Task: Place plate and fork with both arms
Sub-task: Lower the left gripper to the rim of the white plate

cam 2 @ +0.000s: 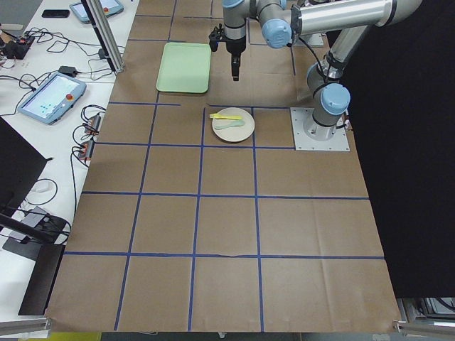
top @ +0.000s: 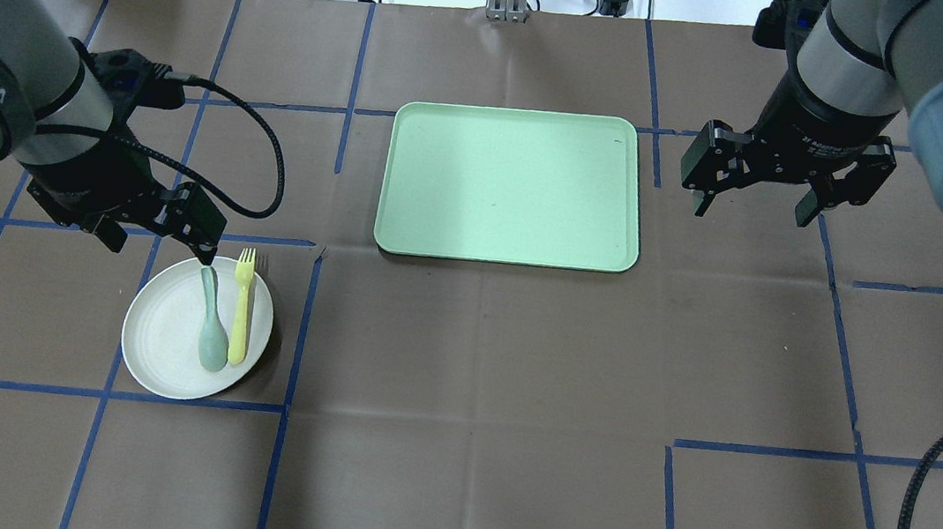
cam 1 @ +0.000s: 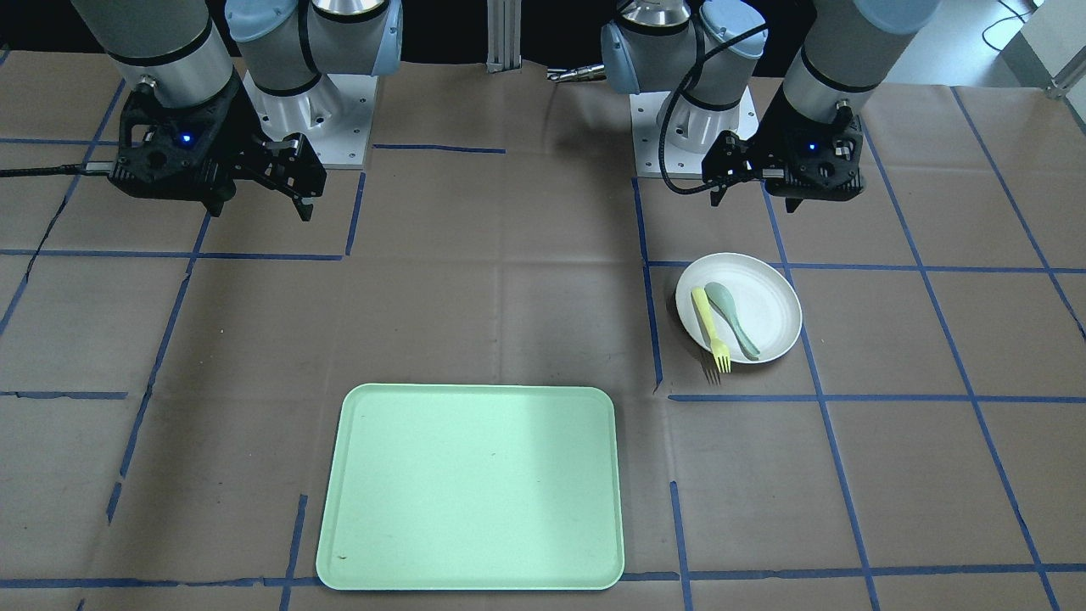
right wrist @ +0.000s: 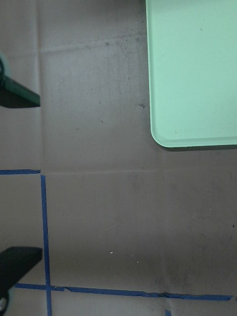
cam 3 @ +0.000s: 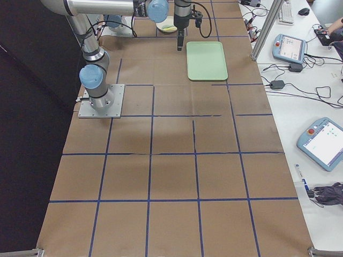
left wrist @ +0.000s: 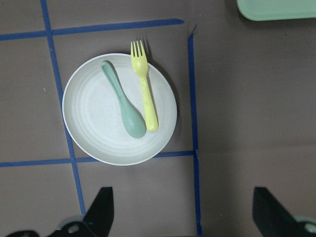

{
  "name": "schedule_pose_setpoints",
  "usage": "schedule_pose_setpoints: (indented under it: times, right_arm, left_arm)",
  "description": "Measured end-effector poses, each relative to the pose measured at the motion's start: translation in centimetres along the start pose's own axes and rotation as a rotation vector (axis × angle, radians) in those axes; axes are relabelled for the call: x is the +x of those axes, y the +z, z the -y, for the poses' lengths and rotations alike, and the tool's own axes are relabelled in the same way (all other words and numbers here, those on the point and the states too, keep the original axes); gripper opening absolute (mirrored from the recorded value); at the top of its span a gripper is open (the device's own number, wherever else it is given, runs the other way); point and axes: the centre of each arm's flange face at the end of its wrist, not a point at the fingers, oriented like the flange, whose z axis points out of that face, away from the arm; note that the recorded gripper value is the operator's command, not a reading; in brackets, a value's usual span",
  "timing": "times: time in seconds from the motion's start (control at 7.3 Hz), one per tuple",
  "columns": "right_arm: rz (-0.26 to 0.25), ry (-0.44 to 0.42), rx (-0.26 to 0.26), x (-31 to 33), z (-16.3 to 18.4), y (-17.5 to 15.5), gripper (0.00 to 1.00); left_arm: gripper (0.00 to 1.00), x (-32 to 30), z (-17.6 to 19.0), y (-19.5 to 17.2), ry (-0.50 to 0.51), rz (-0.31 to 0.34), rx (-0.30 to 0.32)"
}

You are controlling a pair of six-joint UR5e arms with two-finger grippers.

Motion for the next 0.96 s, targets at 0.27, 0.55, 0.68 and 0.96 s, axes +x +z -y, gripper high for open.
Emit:
schedule_pose_setpoints:
  times: [0.27,0.55,0.68,0.96]
  right_arm:
    - [0.000,0.000,0.000,0.0,0.0,0.0,1.00]
    - [0.000,0.000,-0.001,0.0,0.0,0.1,1.00]
    - [-0.002,0.000,-0.005,0.0,-0.1,0.3,1.00]
    - [-0.005,0.001,-0.012,0.1,-0.2,0.9,1.00]
  left_arm:
    - [0.99,-5.3,0.4,3.1,0.009,-0.050,-0.016]
    - [0.99,-10.1,1.1,7.5,0.032,-0.114,0.018]
    - [0.99,-12.9,1.3,10.0,0.037,-0.124,0.038]
    - [0.99,-17.1,1.8,14.7,0.039,-0.200,0.051]
